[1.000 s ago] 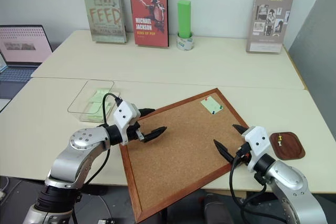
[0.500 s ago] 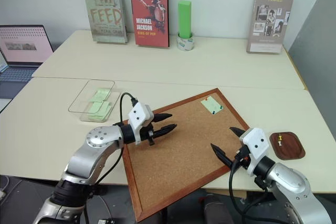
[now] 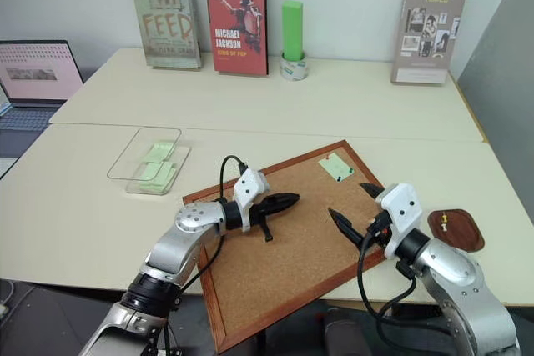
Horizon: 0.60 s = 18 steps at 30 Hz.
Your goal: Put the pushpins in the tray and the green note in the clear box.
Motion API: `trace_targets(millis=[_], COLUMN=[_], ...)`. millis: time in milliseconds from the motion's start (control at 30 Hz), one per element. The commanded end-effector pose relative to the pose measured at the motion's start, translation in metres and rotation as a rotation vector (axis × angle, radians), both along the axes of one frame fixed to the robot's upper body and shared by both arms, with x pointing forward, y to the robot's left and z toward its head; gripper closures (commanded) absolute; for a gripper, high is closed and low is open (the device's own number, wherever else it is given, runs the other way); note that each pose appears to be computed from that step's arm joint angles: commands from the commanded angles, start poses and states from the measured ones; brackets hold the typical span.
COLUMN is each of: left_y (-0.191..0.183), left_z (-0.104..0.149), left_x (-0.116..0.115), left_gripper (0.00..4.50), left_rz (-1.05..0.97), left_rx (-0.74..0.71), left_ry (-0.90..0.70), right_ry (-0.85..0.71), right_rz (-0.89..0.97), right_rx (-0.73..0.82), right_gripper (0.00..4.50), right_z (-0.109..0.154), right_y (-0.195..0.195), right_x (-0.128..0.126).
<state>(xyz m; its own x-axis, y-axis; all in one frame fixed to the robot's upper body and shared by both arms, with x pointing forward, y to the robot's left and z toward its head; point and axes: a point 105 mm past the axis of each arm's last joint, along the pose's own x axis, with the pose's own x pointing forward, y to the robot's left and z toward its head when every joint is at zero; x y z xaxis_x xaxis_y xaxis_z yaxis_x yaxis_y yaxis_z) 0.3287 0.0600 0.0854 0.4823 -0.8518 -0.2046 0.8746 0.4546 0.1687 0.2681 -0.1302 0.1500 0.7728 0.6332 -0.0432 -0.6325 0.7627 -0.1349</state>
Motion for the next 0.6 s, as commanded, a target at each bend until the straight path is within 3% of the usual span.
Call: trace_targets(millis=[33,333,600], left_y=[-0.004,-0.003,0.000], left_z=[-0.003,-0.011,-0.011], left_x=[0.002,0.001,0.001], left_gripper=[4.44,4.44,4.44], left_rz=[-0.022,-0.038,-0.035], left_rx=[0.017,0.043,0.057], left_ry=[-0.021,-0.014,-0.022], right_ry=[-0.016,0.038,0.057], right_rz=[0.014,-0.046,-0.066], right_rx=[-0.002,-0.030,-0.104], right_gripper=[0.00,0.00,0.00], right_z=[0.007,0.015,-0.001], right_y=[0.003,0.011,0.027], right_x=[0.015,0.090,0.140])
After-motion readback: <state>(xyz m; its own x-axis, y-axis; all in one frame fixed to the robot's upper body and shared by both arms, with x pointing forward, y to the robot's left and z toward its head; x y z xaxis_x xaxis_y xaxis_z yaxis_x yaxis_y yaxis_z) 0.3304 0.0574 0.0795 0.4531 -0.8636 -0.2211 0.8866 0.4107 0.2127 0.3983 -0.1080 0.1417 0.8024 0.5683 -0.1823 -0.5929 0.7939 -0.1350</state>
